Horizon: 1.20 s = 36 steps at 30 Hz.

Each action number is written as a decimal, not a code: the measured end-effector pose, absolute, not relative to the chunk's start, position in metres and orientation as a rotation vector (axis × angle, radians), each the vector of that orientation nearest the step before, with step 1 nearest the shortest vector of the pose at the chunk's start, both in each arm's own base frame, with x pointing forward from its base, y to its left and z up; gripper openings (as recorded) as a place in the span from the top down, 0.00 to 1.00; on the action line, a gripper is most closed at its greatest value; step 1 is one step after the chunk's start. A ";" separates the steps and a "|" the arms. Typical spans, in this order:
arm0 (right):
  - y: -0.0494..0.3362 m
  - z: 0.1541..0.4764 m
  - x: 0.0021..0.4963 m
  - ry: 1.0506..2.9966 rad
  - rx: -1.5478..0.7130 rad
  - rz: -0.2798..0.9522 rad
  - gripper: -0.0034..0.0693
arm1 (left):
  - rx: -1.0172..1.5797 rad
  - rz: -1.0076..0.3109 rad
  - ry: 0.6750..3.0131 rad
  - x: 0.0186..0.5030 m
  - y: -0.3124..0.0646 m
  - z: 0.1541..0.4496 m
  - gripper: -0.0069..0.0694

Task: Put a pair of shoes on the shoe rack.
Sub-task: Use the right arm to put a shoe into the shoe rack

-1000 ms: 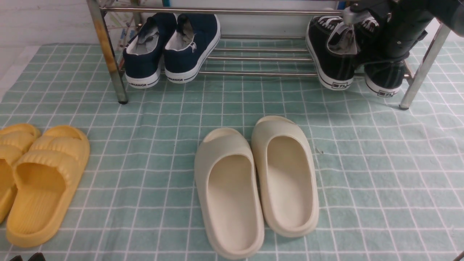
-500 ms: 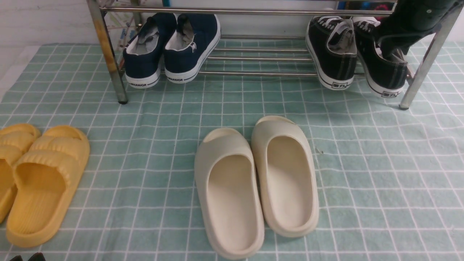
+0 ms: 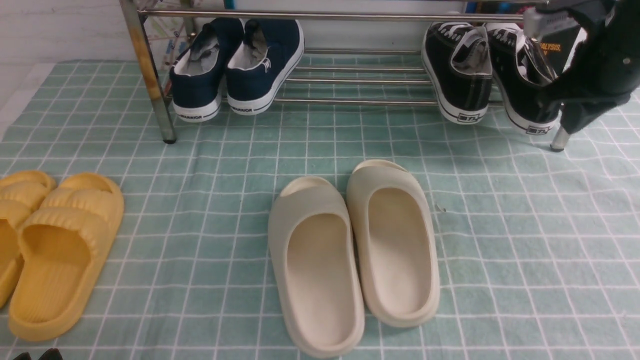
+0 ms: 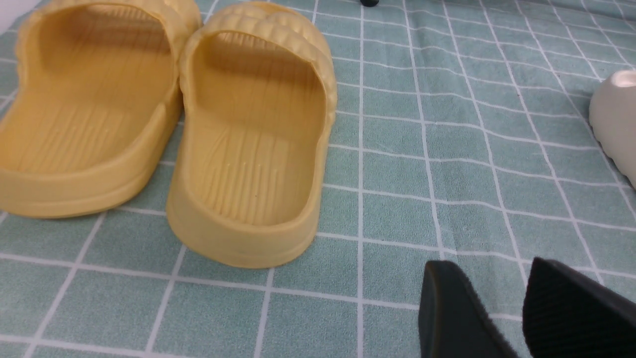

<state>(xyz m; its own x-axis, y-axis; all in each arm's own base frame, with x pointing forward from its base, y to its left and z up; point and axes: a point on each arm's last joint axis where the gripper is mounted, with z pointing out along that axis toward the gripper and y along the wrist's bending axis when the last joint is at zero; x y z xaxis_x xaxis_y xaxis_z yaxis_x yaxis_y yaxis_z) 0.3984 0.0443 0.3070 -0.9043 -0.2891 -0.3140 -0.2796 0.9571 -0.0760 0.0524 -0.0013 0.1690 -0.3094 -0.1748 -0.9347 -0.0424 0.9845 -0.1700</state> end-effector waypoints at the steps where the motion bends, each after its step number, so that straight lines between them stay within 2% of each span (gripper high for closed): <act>1: 0.043 0.301 0.402 2.775 -0.414 -0.060 0.96 | -0.157 -0.132 1.884 0.052 -0.001 0.169 0.60; 5: 0.037 0.273 0.427 2.713 -0.370 -0.175 0.96 | -0.157 -0.132 1.884 0.052 -0.001 0.169 0.60; 9: 0.036 0.253 0.448 2.671 -0.304 -0.220 0.96 | -0.157 -0.132 1.884 0.052 -0.001 0.169 0.60; 20: 0.036 0.260 0.467 2.669 -0.195 -0.216 0.95 | -0.157 -0.132 1.884 0.052 -0.001 0.169 0.60; 25: 0.036 0.261 0.466 2.679 -0.175 -0.214 0.90 | -0.157 -0.132 1.884 0.052 -0.001 0.169 0.60; 27: 0.036 0.263 0.466 2.686 -0.154 -0.212 0.82 | -0.157 -0.132 1.884 0.052 -0.001 0.169 0.60; 28: 0.036 0.266 0.465 2.697 -0.142 -0.203 0.72 | -0.157 -0.132 1.884 0.052 -0.001 0.169 0.60; 30: 0.037 0.269 0.463 2.705 -0.136 -0.193 0.67 | -0.157 -0.132 1.884 0.052 -0.001 0.169 0.60; 31: 0.038 0.278 0.459 2.716 -0.144 -0.160 0.57 | -0.157 -0.132 1.884 0.052 -0.001 0.169 0.60; 33: 0.042 0.293 0.448 2.733 -0.175 -0.088 0.48 | -0.157 -0.132 1.884 0.052 -0.001 0.169 0.60; 34: 0.042 0.295 0.447 2.733 -0.175 -0.088 0.47 | -0.157 -0.132 1.884 0.052 -0.001 0.169 0.60; 36: 0.048 0.323 0.430 2.715 -0.251 0.011 0.41 | -0.157 -0.132 1.884 0.052 -0.001 0.169 0.60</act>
